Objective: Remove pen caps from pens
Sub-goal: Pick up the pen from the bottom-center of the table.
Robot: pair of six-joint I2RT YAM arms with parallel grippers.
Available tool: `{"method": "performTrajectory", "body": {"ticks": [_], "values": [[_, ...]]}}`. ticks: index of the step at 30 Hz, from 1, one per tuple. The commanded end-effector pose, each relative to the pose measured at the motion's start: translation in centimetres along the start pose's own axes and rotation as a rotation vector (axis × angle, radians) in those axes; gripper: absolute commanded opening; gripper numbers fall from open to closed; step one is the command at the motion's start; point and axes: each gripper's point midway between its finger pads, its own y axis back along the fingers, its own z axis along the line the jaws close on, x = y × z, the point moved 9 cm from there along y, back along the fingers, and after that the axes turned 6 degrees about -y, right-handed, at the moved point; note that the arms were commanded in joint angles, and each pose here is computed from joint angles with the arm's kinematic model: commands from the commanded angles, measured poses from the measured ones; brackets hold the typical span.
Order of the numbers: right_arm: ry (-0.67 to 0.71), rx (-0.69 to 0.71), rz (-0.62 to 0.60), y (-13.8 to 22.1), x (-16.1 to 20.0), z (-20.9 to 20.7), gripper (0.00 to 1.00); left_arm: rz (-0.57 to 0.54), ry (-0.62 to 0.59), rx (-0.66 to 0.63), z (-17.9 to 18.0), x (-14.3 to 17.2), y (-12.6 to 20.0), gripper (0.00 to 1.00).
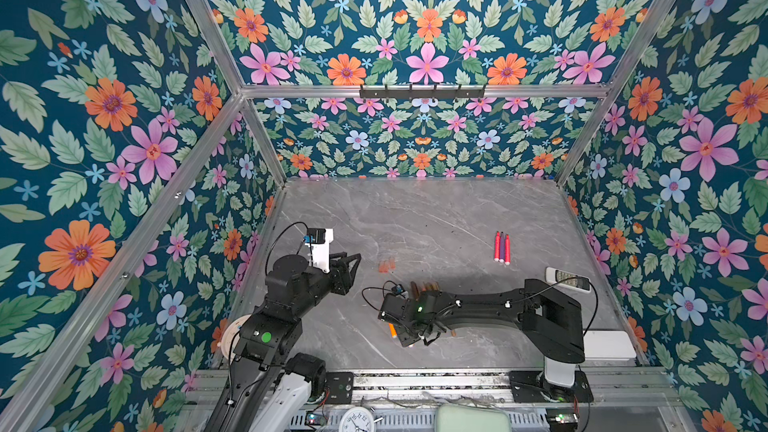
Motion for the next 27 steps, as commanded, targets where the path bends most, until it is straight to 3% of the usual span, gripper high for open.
{"method": "performTrajectory", "body": {"ticks": [1, 16, 21, 27], "values": [[-0.018, 0.055, -0.002, 0.0, 0.3, -0.8, 0.38, -0.015, -0.010, 0.012, -0.1, -0.3, 0.0, 0.48], [-0.050, 0.004, 0.038, -1.5, 1.0, -0.6, 0.36, -0.016, -0.010, 0.013, -0.1, -0.3, 0.0, 0.48], [-0.063, 0.008, 0.037, -1.5, 1.1, -0.9, 0.14, -0.011, -0.010, 0.012, -0.1, -0.2, -0.1, 0.48], [-0.080, 0.020, -0.044, 1.1, 0.0, -2.6, 0.06, 0.009, 0.002, 0.010, 0.0, 0.0, -0.6, 0.48]]}}
